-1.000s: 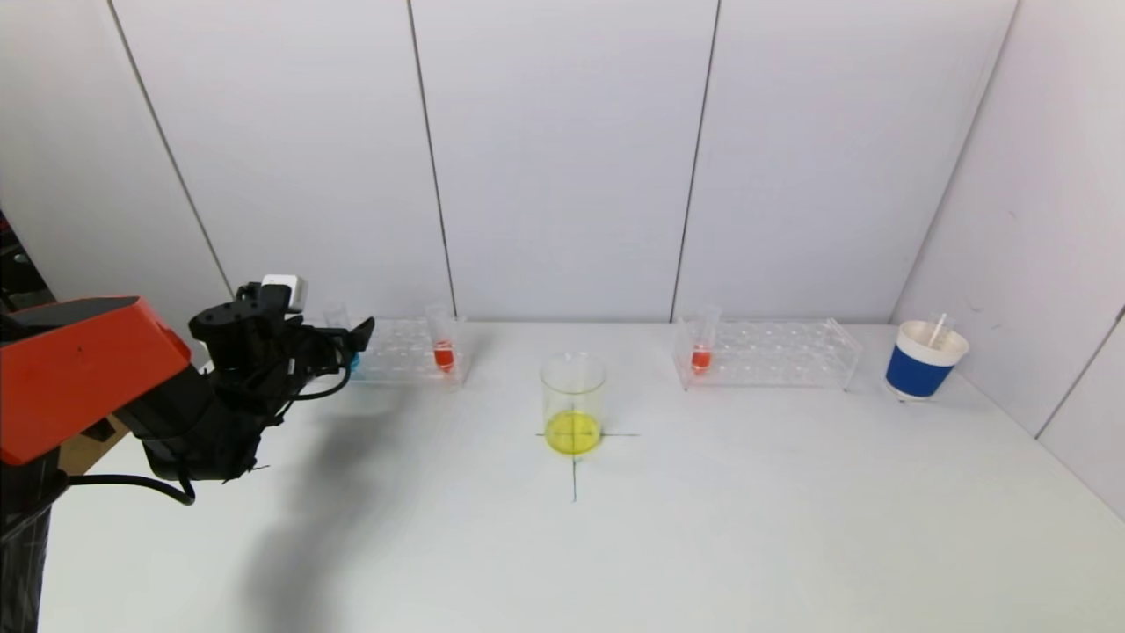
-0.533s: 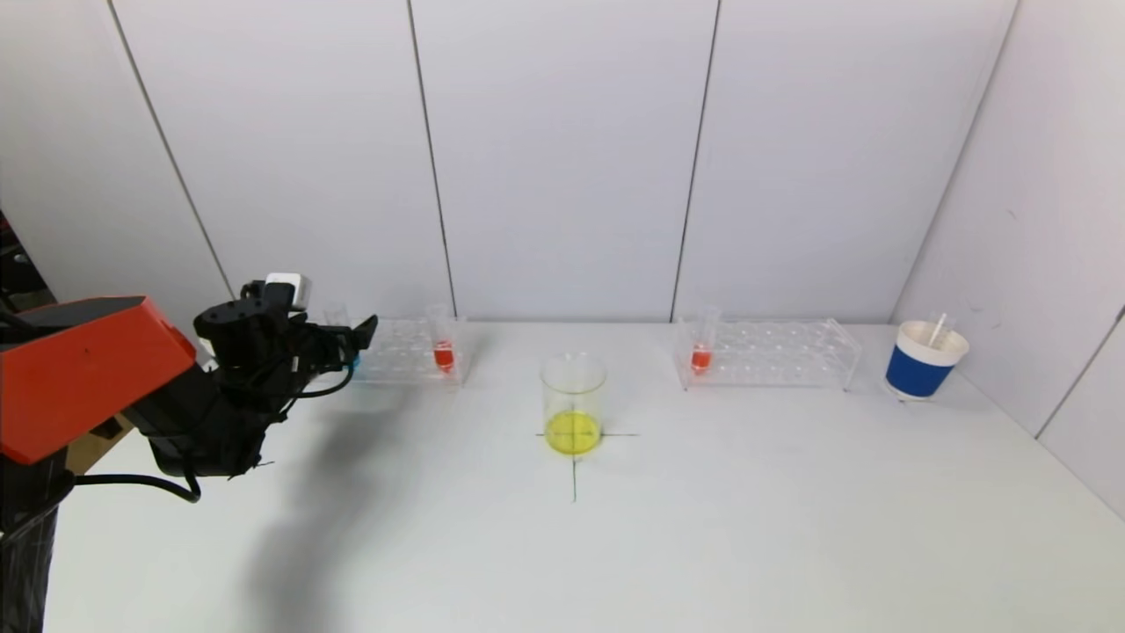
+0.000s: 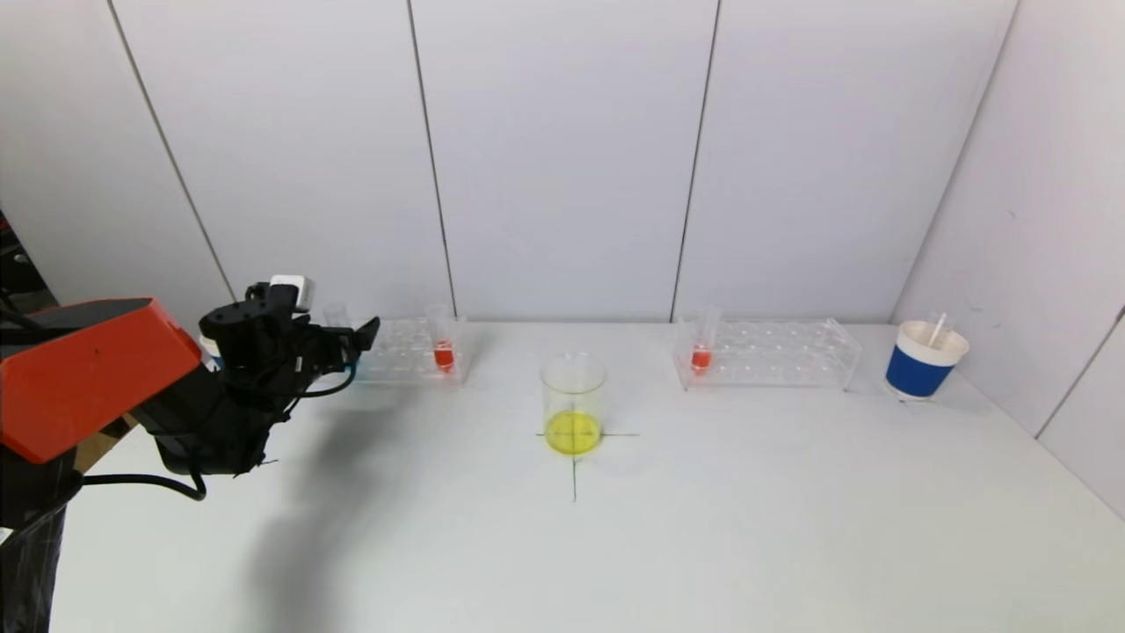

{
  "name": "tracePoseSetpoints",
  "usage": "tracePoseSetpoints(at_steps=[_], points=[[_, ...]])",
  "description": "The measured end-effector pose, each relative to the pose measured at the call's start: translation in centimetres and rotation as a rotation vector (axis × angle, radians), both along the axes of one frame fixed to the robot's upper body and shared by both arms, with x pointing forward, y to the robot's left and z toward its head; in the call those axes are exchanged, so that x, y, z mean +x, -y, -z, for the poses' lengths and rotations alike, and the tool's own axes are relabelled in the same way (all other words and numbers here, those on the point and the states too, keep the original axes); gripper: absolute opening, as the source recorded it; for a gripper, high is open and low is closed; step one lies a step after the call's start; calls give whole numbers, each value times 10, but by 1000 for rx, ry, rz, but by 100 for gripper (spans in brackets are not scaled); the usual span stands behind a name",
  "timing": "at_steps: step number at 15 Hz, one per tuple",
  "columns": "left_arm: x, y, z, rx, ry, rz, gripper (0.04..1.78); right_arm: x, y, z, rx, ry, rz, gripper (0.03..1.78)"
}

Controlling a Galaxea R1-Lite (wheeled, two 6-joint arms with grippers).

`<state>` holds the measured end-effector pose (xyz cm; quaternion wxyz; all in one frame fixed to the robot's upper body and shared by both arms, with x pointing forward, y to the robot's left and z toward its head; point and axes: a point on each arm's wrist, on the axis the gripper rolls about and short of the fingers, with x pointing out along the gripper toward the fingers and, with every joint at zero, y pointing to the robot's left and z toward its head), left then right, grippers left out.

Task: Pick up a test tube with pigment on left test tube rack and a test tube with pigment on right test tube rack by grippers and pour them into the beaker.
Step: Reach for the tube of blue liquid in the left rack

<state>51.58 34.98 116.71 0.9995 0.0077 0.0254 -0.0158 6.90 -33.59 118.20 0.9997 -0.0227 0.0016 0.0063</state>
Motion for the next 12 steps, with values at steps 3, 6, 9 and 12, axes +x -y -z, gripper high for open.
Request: tracePoseSetpoints(at_steps=[3,6,9,12], points=[[1,0,2,0,0,0,176,0,0,0,0,0,0,177],[2,0,2,0,-1,0,176,0,0,0,0,0,0,177],[3,0,3,0,1,0,176,0,0,0,0,0,0,177],[4,0,3,0,0,1,176,0,0,0,0,0,0,177]])
